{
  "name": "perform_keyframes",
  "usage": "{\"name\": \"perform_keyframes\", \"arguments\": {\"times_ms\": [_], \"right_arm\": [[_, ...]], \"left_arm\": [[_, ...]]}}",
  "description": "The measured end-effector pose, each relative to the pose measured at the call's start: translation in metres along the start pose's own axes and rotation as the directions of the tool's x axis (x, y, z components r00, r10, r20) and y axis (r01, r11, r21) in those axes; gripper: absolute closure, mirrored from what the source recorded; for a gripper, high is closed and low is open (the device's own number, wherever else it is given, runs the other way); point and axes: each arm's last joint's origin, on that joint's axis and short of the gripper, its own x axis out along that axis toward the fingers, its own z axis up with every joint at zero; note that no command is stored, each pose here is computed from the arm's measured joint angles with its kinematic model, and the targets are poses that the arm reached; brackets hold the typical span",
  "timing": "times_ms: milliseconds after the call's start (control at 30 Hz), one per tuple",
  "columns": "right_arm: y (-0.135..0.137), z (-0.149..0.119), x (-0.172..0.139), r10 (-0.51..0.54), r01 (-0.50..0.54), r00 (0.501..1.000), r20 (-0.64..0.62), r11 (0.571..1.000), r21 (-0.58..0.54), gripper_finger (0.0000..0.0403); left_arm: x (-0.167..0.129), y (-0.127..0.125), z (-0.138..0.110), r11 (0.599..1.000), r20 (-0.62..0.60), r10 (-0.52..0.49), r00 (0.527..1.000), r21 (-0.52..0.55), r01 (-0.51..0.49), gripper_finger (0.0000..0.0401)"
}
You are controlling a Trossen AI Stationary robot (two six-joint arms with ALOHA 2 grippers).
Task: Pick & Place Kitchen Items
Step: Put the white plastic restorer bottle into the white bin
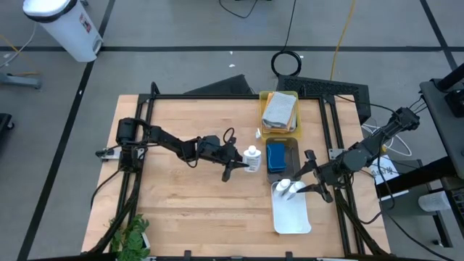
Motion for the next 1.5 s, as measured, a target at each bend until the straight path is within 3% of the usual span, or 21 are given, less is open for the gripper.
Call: {"name": "perform_keyframes", "arguments": {"times_ms": [467,567,833,967,1200,1400,1500], "right_arm": [[0.000,0.000,0.000,0.000,0.000,1.000,0.000,1.000,0.000,0.0206],[-0.001,0.003,0.001,-0.011,0.011,1.000,0.027,1.000,0.009,0.0206],[-0.008,0.013,0.008,-0.241,0.224,0.967,0.081,0.959,0.173,0.0206],[-0.005,0.011,0.019,-0.237,0.222,0.969,0.071,0.959,0.174,0.0206],[-0.006,0.005,0.040,-0.277,0.265,0.960,0.048,0.949,0.171,0.0206],[-0.026,-0.009,0.056,-0.385,0.378,0.923,-0.020,0.896,0.233,0.0206],[-0.037,-0.018,0.062,-0.378,0.372,0.925,-0.039,0.878,0.300,0.0206]], "left_arm": [[0.000,0.000,0.000,1.000,0.000,0.001,1.000,0.000,-0.001,0.0350],[0.001,-0.002,-0.001,0.999,-0.004,0.045,0.999,-0.002,-0.045,0.0350],[0.024,-0.018,0.014,0.995,-0.158,0.099,0.982,0.045,-0.093,0.0350],[0.036,-0.024,0.032,0.991,-0.218,0.125,0.968,0.078,-0.110,0.0350],[0.042,-0.034,0.044,0.990,-0.199,0.102,0.975,0.116,-0.080,0.0350],[0.042,-0.035,0.044,0.990,-0.201,0.100,0.974,0.120,-0.077,0.0350],[0.042,-0.034,0.044,0.990,-0.206,0.102,0.973,0.118,-0.079,0.0350]]}}
